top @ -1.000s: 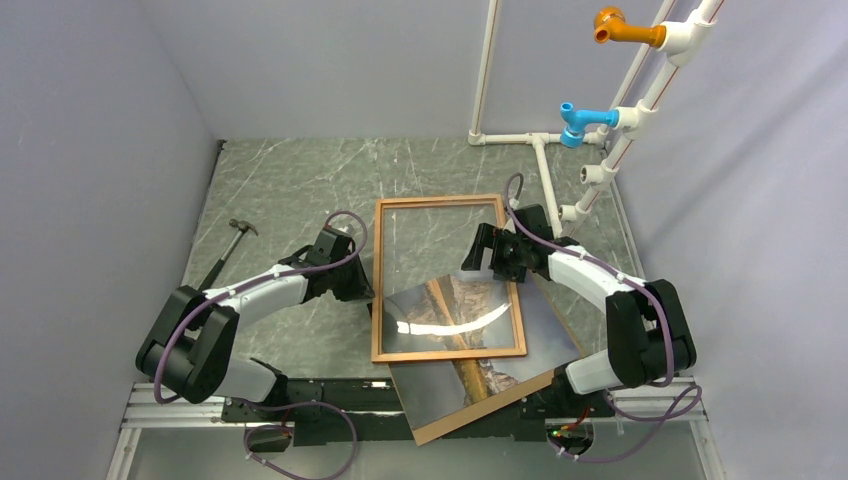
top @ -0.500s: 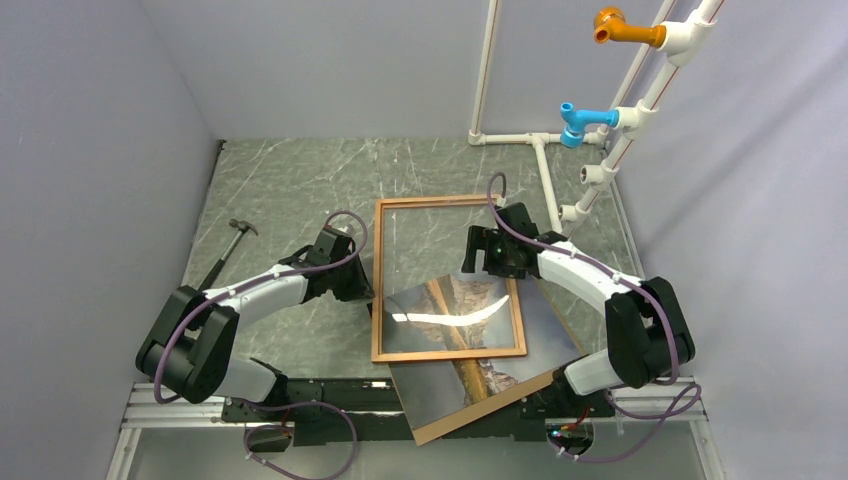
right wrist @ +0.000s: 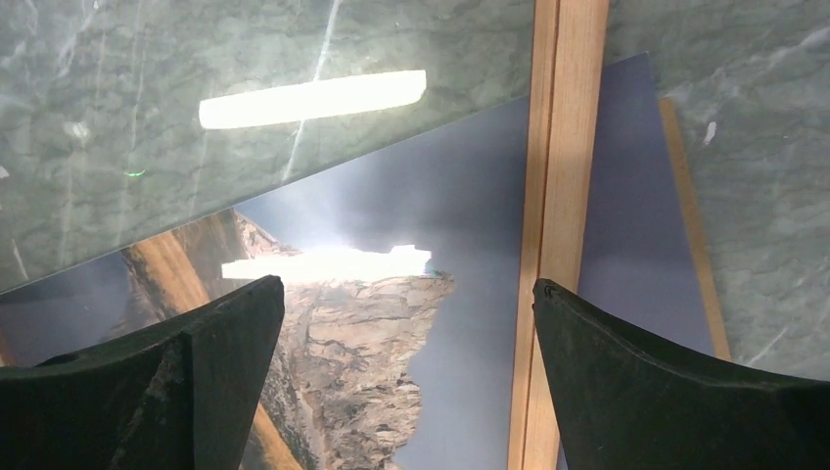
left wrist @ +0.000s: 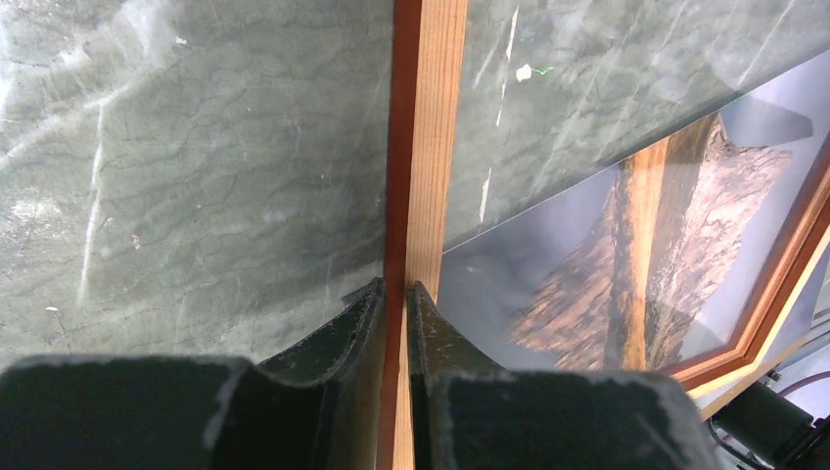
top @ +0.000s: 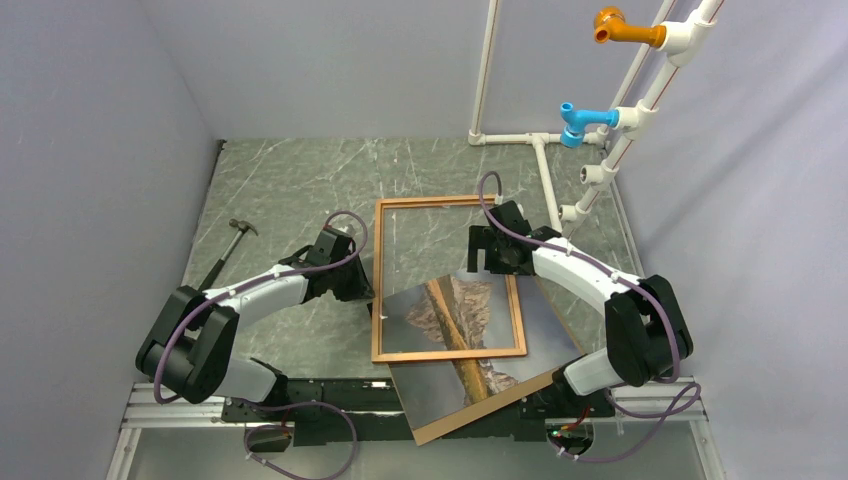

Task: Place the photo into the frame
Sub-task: Place the photo frame item in the photo frame, then move the photo frame to the center of the board.

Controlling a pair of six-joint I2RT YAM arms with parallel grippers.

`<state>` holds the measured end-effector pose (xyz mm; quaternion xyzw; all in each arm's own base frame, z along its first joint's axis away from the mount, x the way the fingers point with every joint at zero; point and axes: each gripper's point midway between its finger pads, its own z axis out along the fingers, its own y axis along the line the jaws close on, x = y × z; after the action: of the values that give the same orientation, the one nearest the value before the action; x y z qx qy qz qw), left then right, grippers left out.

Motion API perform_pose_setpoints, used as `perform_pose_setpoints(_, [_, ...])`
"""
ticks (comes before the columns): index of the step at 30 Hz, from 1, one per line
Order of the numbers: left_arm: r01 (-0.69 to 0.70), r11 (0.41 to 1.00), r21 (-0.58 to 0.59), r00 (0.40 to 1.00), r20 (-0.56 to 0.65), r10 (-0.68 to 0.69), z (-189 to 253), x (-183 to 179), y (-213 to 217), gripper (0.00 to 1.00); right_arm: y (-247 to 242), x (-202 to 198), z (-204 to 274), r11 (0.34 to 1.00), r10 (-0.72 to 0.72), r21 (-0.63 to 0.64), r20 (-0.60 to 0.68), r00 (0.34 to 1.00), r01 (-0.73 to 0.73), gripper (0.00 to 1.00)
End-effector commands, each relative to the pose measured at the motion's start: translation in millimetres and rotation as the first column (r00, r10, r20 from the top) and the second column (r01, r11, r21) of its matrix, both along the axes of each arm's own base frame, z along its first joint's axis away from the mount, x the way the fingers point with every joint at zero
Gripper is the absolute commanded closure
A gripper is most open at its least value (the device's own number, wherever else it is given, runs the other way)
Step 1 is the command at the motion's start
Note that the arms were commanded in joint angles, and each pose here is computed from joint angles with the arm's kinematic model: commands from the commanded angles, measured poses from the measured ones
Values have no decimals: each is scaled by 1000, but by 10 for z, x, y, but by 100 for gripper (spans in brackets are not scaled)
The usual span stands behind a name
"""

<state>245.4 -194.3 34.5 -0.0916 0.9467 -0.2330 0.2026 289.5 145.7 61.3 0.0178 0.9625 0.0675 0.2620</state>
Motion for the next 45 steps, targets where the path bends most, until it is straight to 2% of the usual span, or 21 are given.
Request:
perform_pose_setpoints(1, [12, 997, 76, 999, -34, -10, -99, -80, 104, 82, -21, 118, 187, 999, -4, -34, 57, 998, 6, 0])
perform_pose_setpoints(8, [11, 998, 65, 1000, -24, -10, -53, -61, 81, 82, -99, 62, 209, 998, -18, -59, 52, 998, 21, 0])
perform_pose_setpoints(11, [5, 998, 62, 1000, 7, -5, 23, -46, 88, 76, -161, 19, 241, 997, -26, -74, 59, 998, 30, 0])
perform_pose_setpoints(13, [5, 999, 47, 999, 46, -7, 124, -24, 82, 71, -221, -8, 250, 996, -34, -84, 61, 998, 39, 0])
perform_pose_setpoints(17, [20, 1000, -7, 991, 131, -19, 358, 0, 37, 45, -331, -82, 206, 996, -52, -75, 40, 998, 55, 0])
perform_pose_setpoints(19, [42, 998, -50, 983, 179, -33, 501, 0, -10, 36, -379, -130, 163, 995, -59, -73, 26, 998, 61, 1])
perform_pose_setpoints(27, [142, 973, -184, 919, 389, -61, 1202, -23, -143, 17, -457, -401, -158, 996, -49, -76, -58, 997, 44, 13])
perform_pose_setpoints(31, [211, 946, -247, 863, 502, -62, 1658, -97, -189, 8, -451, -448, -244, 996, -50, -72, -84, 995, 44, 31])
perform_pose_setpoints(36, [303, 905, -298, 796, 601, -68, 2145, -218, -246, 5, -449, -459, -371, 994, -64, -93, -139, 988, 52, 34])
perform_pose_setpoints(37, [311, 901, -303, 787, 614, -66, 2212, -236, -244, 5, -440, -460, -388, 994, -63, -92, -147, 987, 50, 39])
perform_pose_setpoints(42, [315, 899, -306, 762, 646, -47, 2395, -300, -190, 2, -351, -452, -362, 998, -50, -42, -145, 988, 45, 81])
perform_pose_setpoints(45, [284, 911, -301, 766, 642, -26, 2402, -294, -134, 2, -332, -418, -283, 999, -47, -33, -129, 991, 43, 97])
